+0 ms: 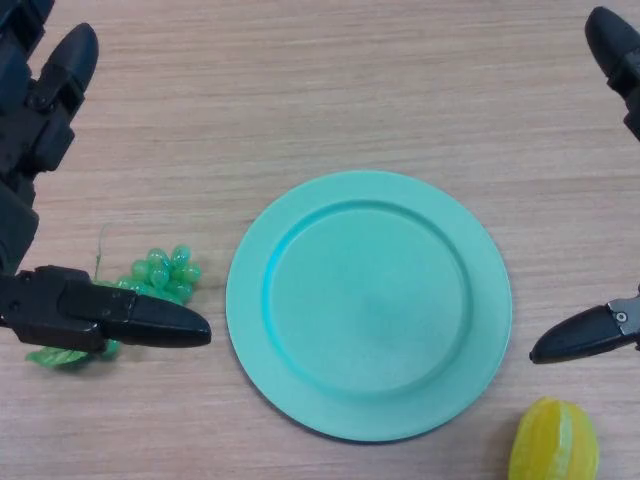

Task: Pick up the green grapes and place it on the plate

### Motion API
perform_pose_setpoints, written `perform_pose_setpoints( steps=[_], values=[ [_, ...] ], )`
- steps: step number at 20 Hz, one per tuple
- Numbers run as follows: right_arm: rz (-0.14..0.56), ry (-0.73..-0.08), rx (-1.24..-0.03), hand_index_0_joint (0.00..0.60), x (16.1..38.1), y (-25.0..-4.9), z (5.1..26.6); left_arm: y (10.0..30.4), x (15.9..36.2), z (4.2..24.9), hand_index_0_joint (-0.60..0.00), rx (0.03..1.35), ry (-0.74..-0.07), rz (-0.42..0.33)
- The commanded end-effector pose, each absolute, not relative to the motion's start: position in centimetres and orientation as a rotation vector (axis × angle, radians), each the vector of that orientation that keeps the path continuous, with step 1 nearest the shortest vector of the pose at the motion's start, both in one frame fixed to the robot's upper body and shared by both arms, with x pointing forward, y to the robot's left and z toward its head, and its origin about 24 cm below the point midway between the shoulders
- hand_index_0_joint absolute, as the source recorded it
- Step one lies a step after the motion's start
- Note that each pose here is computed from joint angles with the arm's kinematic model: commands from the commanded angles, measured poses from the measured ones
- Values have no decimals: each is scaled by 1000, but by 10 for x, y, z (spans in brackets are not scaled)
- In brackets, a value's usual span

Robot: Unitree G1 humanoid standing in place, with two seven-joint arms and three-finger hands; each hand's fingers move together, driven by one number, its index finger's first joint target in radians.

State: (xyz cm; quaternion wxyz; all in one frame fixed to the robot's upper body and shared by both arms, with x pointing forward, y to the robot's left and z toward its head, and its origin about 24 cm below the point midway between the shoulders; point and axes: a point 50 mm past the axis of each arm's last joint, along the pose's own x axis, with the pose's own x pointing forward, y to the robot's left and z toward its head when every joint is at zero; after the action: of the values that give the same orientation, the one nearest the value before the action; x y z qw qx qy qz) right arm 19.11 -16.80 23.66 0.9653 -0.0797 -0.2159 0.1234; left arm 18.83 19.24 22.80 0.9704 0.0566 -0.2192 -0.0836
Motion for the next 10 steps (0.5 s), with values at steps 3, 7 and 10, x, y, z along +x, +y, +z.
perform_pose_setpoints(
  steps=[3,7,10],
  values=[
    [227,-664,-165,0,174,-172,266,197,173,253,0,171,-648,-147],
    [227,-662,-155,0,174,-171,265,200,176,252,0,186,-639,-132],
    [231,-657,-147,0,174,-170,263,212,186,245,0,259,-645,-58]
  ],
)
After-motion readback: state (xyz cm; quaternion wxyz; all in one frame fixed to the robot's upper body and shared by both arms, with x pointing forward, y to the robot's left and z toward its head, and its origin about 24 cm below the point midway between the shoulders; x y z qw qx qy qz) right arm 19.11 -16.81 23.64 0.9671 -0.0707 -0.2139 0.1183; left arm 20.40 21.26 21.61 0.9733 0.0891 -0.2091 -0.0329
